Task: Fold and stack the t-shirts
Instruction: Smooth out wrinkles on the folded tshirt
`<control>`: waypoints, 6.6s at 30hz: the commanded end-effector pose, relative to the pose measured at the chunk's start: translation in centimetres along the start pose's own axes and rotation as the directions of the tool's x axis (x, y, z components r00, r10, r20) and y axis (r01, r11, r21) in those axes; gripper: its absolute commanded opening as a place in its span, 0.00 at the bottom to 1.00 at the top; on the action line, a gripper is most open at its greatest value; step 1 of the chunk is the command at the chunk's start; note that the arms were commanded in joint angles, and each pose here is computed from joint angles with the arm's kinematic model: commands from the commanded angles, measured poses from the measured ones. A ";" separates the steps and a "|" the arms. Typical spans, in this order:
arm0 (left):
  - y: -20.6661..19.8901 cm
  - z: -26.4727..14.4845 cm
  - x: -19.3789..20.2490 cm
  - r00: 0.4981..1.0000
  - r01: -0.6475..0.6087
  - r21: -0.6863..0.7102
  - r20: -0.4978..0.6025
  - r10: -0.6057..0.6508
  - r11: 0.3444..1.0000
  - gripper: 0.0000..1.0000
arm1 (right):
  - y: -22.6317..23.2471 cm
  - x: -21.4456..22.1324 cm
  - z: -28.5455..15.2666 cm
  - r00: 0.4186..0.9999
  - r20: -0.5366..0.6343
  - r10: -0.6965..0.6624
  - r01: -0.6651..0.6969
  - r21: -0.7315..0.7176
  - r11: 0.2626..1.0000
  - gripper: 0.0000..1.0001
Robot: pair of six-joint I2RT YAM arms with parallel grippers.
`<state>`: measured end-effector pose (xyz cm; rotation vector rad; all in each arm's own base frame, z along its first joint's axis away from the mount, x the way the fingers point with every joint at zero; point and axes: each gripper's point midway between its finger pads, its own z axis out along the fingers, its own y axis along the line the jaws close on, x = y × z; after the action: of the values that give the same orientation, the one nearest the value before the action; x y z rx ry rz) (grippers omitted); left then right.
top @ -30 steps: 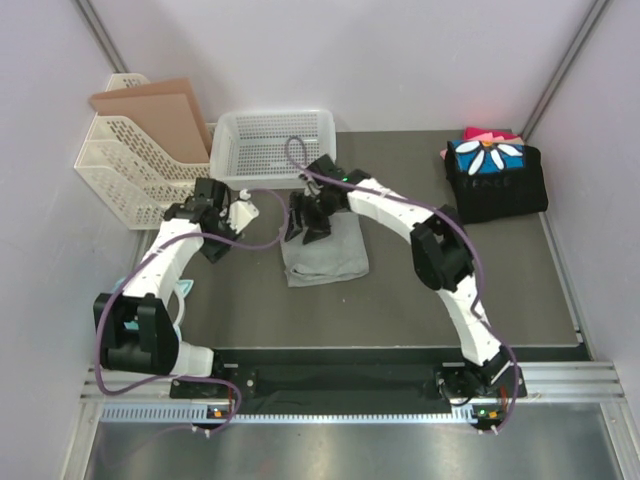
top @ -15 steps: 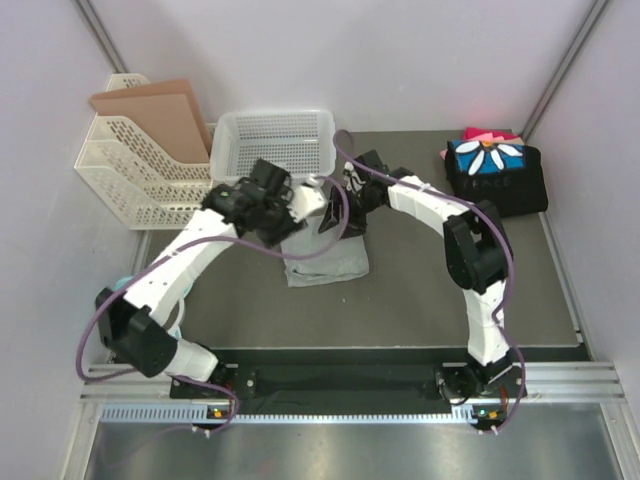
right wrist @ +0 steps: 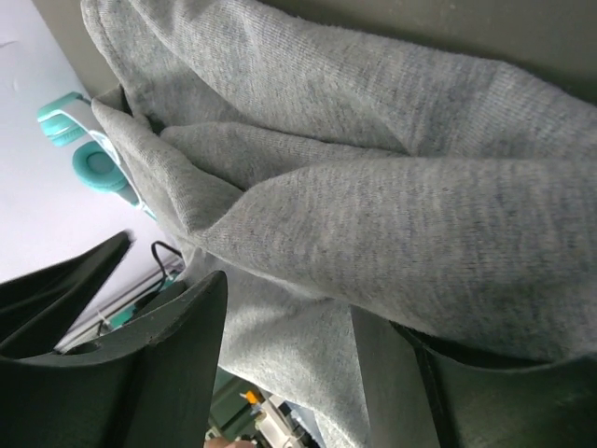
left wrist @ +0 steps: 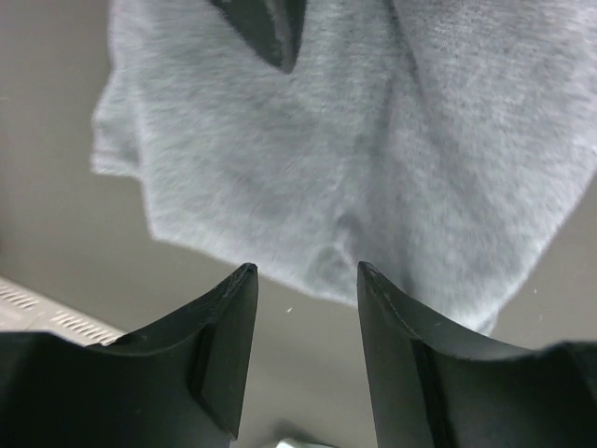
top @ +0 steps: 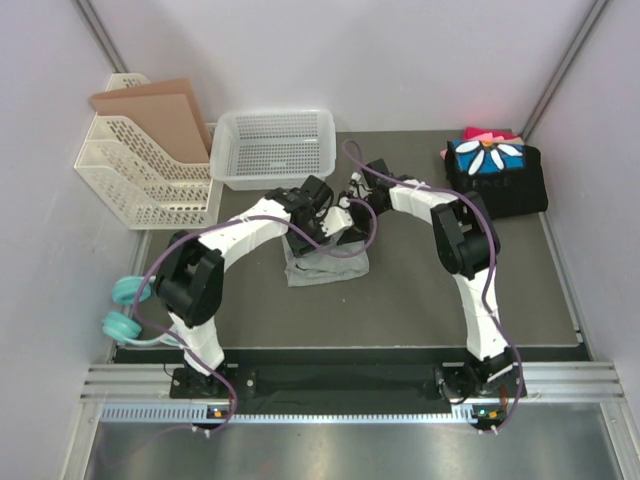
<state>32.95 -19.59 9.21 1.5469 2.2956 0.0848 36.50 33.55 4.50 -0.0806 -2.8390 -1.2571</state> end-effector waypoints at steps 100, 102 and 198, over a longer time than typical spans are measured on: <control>7.8 6.7 -1.0 0.928 0.365 -0.055 0.101 -0.359 0.929 0.51 | 2.3 14.0 -3.3 0.980 0.057 -0.193 0.196 -0.066 0.978 0.53; 7.7 6.8 -1.1 0.927 0.368 -0.052 0.102 -0.361 0.929 0.51 | 5.5 13.8 -3.7 0.968 0.092 -0.233 0.243 -0.120 0.962 0.53; -10.3 0.1 6.3 0.972 0.235 0.244 -0.083 -0.221 0.941 0.48 | -8.9 -4.4 -4.1 0.992 0.126 0.012 -0.018 0.042 0.999 0.56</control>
<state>22.21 -19.38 3.97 1.3686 2.6125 -0.2729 40.53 26.91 4.53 -0.1005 -2.9225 -1.3928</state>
